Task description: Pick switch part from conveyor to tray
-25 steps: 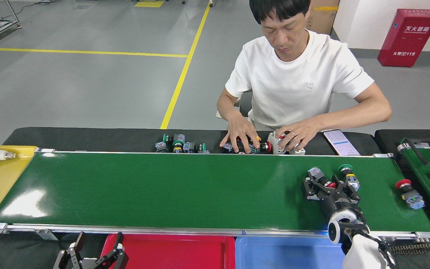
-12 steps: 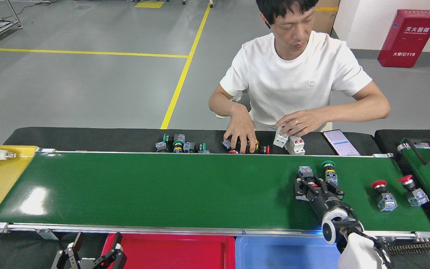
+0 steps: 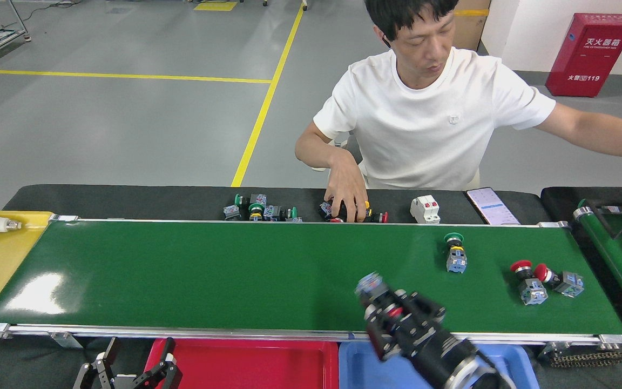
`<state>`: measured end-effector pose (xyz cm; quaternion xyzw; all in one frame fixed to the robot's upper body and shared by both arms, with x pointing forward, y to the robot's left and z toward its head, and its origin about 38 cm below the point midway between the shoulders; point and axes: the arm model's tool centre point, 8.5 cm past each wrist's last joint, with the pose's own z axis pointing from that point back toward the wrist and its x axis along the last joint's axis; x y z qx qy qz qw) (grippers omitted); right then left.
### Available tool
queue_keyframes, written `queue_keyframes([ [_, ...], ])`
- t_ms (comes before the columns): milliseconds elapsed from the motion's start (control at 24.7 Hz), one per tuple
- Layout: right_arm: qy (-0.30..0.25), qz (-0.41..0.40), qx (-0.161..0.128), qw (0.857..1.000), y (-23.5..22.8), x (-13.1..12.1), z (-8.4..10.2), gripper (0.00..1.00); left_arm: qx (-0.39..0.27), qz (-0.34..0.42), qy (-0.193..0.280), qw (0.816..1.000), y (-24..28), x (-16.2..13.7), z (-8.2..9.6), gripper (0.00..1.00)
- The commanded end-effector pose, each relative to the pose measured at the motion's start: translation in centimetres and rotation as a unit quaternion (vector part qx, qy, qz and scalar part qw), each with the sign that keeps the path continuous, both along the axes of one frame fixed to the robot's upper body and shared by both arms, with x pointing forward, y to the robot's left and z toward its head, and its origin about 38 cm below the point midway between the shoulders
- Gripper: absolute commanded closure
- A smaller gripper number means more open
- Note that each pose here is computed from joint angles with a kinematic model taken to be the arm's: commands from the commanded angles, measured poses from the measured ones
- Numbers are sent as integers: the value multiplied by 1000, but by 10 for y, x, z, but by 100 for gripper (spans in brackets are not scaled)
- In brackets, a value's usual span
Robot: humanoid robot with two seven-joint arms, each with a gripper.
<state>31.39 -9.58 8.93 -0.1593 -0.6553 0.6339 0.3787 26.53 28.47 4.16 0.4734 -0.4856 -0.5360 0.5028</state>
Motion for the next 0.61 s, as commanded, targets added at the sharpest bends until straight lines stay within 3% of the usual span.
queue_keyframes([
  [0,-16,46,-10,999,21,-12,3,46,3,-1,-12,1000,1,1,6,0],
  [40,-16,57,-16,998,31,-17,1,21,3,-2,-12,1000,1,2,6,0],
  [81,-16,63,-27,998,39,-19,-3,2,3,-3,-12,1000,0,2,6,0],
  [162,-15,62,-45,997,47,-21,-8,2,2,-3,-11,1000,-1,2,6,0],
  [404,-34,58,-40,997,51,-11,4,2,4,1,-12,1000,3,2,6,0],
  [566,-46,-51,-39,997,8,31,23,3,6,1,-11,1000,4,2,7,0],
])
